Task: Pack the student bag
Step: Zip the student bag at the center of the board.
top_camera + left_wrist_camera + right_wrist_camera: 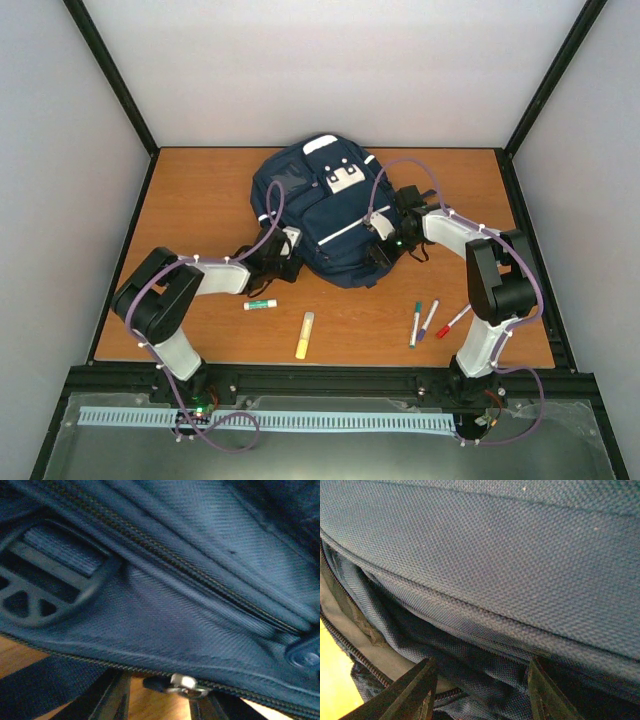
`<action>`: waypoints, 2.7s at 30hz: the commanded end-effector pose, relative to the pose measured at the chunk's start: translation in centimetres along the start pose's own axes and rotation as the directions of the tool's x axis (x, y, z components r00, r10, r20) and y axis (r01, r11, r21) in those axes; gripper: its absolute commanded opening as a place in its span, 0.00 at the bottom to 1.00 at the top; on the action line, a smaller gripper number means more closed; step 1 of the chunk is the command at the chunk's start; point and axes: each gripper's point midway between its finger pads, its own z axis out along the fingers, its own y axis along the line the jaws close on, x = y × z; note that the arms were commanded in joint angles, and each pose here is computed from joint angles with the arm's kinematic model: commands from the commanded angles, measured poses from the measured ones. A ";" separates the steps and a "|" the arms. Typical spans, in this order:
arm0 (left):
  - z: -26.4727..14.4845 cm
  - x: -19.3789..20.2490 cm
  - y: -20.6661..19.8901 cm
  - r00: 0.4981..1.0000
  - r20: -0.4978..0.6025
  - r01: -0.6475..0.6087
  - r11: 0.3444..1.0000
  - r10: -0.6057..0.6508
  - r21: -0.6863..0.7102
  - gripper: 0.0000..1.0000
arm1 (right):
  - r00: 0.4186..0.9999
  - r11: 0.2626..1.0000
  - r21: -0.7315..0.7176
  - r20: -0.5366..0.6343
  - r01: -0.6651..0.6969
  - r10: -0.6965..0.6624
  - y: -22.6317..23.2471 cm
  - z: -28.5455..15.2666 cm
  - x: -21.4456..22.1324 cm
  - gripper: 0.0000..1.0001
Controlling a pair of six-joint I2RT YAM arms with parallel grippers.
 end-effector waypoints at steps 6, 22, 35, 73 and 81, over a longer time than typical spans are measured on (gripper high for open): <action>-1.1 -0.8 -1.4 0.999 0.040 0.002 0.996 -0.005 0.084 0.10 | 0.998 0.997 -0.061 -0.059 -0.038 0.035 0.8 1.2 1.6 0.52; -1.7 3.2 -5.2 0.998 -0.064 -0.002 0.983 0.014 0.183 0.01 | 0.997 0.996 -0.071 -0.067 -0.053 0.048 0.7 1.6 1.8 0.52; -2.6 2.4 -9.9 0.996 -0.030 -0.069 0.959 0.081 0.276 0.01 | 0.996 0.996 -0.073 -0.069 -0.055 0.050 0.7 1.7 1.8 0.52; -6.7 -3.6 -11.8 0.999 -0.001 -0.037 0.987 0.037 0.157 0.66 | 0.978 0.956 0.210 -0.010 0.205 -0.208 4.9 -5.8 3.1 0.49; -5.1 -3.2 -9.3 0.999 -0.027 0.039 0.993 -0.036 0.110 0.65 | 0.970 0.961 0.158 -0.118 0.229 -0.212 4.5 -2.0 4.3 0.38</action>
